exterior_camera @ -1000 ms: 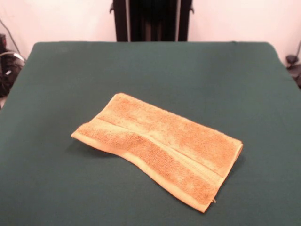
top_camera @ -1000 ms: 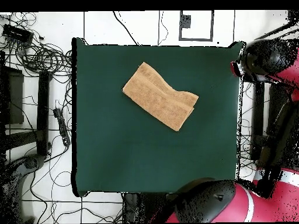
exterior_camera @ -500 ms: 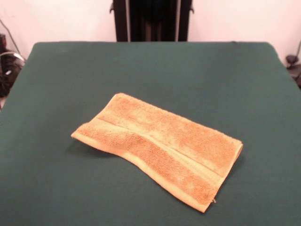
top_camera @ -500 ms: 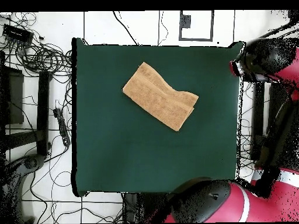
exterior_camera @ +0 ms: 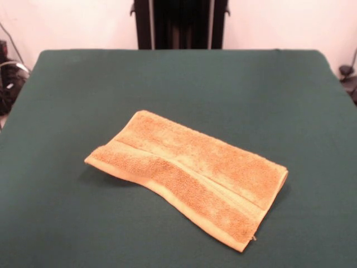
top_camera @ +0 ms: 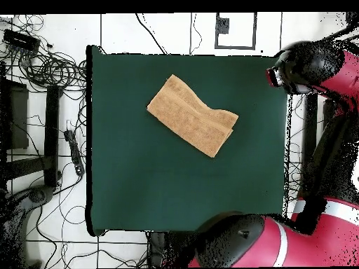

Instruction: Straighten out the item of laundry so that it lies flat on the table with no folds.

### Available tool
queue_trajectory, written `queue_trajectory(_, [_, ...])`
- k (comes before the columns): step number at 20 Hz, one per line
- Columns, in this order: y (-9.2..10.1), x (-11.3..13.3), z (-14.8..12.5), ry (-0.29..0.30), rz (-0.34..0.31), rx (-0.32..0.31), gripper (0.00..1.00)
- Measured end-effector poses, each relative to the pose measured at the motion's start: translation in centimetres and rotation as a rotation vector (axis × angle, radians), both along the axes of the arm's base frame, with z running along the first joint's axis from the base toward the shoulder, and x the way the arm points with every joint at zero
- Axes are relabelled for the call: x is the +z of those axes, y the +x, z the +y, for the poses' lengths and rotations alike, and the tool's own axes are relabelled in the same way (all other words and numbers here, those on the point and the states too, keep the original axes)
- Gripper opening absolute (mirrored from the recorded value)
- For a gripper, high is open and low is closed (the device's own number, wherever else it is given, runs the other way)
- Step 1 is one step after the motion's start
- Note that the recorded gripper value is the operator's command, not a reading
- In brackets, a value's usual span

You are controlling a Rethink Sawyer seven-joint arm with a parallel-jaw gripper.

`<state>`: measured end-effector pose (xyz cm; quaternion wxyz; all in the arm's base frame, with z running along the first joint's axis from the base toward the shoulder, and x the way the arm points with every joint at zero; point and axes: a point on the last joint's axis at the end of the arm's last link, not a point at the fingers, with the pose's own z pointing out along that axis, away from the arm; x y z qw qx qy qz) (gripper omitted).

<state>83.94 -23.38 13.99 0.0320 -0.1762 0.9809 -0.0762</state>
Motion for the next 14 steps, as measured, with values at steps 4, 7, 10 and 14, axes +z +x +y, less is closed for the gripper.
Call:
queue_trajectory(4, [0.3, 0.1, 1.3, 0.015, -0.01, -0.05, 1.0])
queue_trajectory(7, [0.4, 0.1, 1.9, 0.02, -0.012, -0.074, 1.0])
queue_trajectory(10, [0.4, 0.0, 2.8, 0.022, -0.011, -0.099, 1.0])
queue_trajectory(14, [0.5, -0.3, 4.0, 0.024, -0.006, -0.113, 1.0])
